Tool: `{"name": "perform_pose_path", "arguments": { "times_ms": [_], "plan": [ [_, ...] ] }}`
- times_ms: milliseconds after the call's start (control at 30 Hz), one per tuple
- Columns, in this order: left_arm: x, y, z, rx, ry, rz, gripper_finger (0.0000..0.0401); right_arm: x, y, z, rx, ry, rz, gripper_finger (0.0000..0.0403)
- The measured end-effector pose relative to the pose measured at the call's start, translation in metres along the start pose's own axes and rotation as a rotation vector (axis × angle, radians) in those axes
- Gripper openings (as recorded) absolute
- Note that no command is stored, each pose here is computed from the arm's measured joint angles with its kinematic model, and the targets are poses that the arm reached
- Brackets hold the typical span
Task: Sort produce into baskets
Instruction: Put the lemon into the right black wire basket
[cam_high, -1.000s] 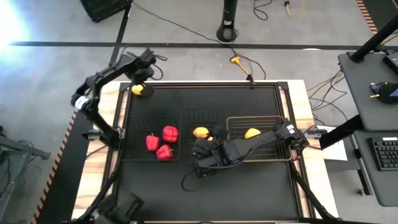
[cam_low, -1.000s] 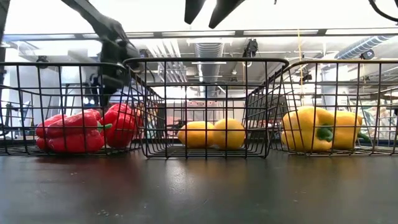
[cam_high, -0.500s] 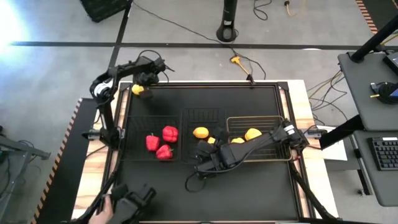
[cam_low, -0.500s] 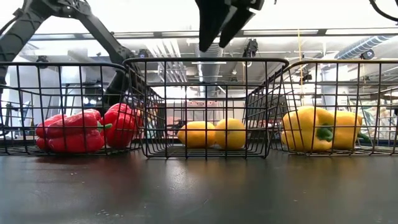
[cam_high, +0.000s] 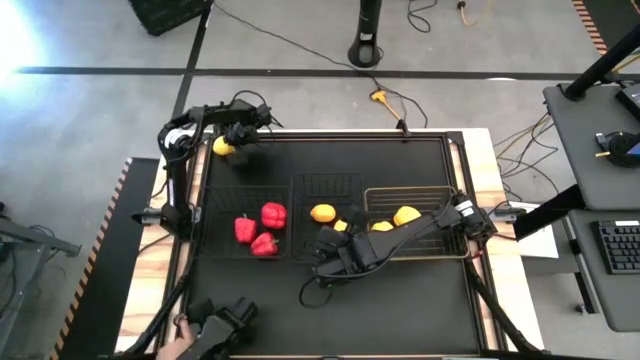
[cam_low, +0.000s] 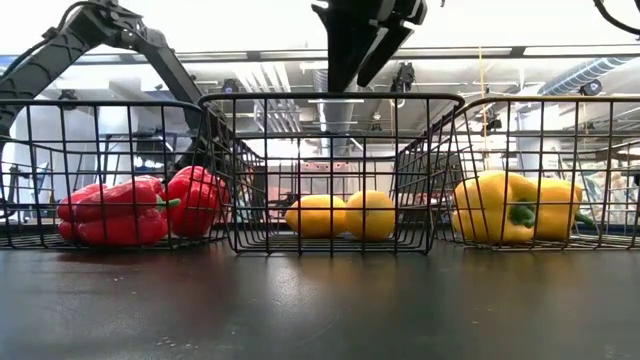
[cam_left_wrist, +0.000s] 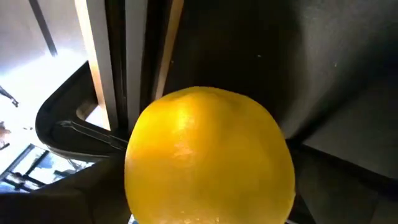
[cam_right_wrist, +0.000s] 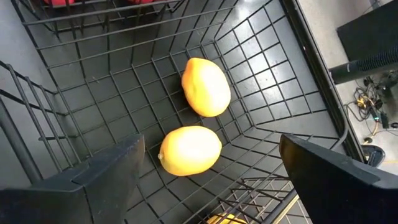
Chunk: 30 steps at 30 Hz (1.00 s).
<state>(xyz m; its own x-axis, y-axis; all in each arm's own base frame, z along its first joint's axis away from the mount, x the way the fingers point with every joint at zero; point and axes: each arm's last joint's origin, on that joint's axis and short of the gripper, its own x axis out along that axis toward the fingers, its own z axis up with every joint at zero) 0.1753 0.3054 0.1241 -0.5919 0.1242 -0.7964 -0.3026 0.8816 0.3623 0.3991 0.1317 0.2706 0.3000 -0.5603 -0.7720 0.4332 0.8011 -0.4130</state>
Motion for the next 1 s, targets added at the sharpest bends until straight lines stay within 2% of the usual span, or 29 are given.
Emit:
{"name": "perform_pose_path", "arguments": {
  "times_ms": [100,267,367,433,567,633,700,767,833,900,1000],
  "plan": [
    [0.0,0.0,0.0,-0.034,0.001,-0.003,0.035,0.001,-0.001,0.001,0.002,0.001,-0.001,0.0366],
    [-0.004,-0.002,-0.004,-0.071,0.002,-0.02,0.0281,0.001,-0.002,0.001,0.001,0.004,-0.003,0.0366],
    [-0.014,-0.006,-0.011,-0.094,-0.016,-0.053,0.0279,-0.001,-0.003,0.0,0.0,0.003,-0.002,0.0366],
    [-0.031,-0.007,-0.017,-0.149,-0.086,-0.072,0.0279,-0.005,-0.004,-0.001,-0.002,0.003,-0.001,0.0366],
    [-0.075,-0.017,-0.041,-0.193,-0.286,-0.109,0.0279,-0.012,-0.003,-0.008,0.001,0.02,-0.007,0.0365],
    [-0.105,-0.025,-0.059,-0.197,-0.435,-0.115,0.0279,-0.017,-0.001,-0.012,0.004,0.026,-0.009,0.0365],
    [-0.133,-0.039,-0.081,-0.175,-0.622,-0.189,0.0279,-0.022,0.003,-0.017,0.004,0.025,-0.007,0.0365],
    [-0.159,-0.058,-0.105,-0.108,-0.834,-0.327,0.0279,-0.027,0.007,-0.021,0.016,0.017,0.002,0.0365],
    [-0.183,-0.079,-0.131,-0.061,-1.047,-0.404,0.0279,-0.032,0.011,-0.025,0.034,0.007,0.009,0.0365],
    [-0.197,-0.102,-0.153,-0.025,-1.195,-0.395,0.0279,-0.037,0.015,-0.029,0.047,-0.003,0.015,0.0365],
    [-0.204,-0.139,-0.171,0.006,-1.312,-0.369,0.0279,-0.045,0.019,-0.034,0.058,-0.014,0.029,0.0365]
  ]
}}
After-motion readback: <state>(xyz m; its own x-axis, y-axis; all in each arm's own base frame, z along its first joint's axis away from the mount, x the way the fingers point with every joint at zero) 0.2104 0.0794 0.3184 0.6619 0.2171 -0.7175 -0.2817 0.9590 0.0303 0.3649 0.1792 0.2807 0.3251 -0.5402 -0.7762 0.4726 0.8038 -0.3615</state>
